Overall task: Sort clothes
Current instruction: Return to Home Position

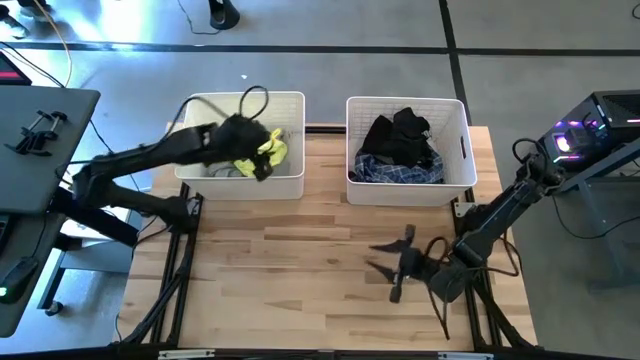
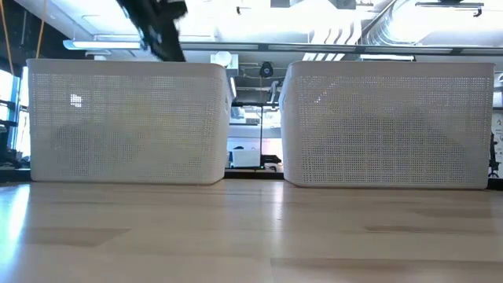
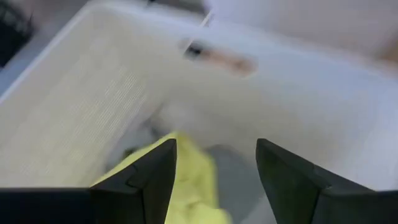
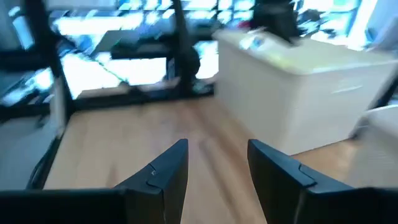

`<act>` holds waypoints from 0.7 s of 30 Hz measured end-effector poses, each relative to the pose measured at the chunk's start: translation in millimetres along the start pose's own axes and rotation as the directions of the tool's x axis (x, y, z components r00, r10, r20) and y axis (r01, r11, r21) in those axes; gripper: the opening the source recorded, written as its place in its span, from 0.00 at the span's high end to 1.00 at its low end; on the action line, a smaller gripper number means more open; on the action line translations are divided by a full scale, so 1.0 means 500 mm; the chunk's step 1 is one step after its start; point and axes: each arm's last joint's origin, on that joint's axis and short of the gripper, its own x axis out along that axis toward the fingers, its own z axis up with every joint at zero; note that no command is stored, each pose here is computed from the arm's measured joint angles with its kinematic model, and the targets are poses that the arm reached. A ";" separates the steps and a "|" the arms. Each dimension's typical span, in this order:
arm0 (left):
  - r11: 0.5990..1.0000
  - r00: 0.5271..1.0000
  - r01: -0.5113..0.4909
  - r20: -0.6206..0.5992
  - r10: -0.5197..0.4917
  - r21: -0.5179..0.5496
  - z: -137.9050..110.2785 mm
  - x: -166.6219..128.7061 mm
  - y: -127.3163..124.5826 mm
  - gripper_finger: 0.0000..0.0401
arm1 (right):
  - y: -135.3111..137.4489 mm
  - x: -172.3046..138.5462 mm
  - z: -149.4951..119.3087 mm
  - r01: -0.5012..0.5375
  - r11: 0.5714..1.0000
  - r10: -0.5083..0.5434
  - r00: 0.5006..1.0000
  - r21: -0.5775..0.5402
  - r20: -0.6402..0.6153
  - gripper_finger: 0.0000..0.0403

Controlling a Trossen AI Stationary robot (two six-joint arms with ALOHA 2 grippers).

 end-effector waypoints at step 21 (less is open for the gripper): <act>0.773 0.569 0.608 0.581 -0.582 0.179 -0.186 -0.165 -0.203 0.56 | -0.198 -0.158 0.024 -0.413 0.892 0.409 0.911 0.184 0.058 0.61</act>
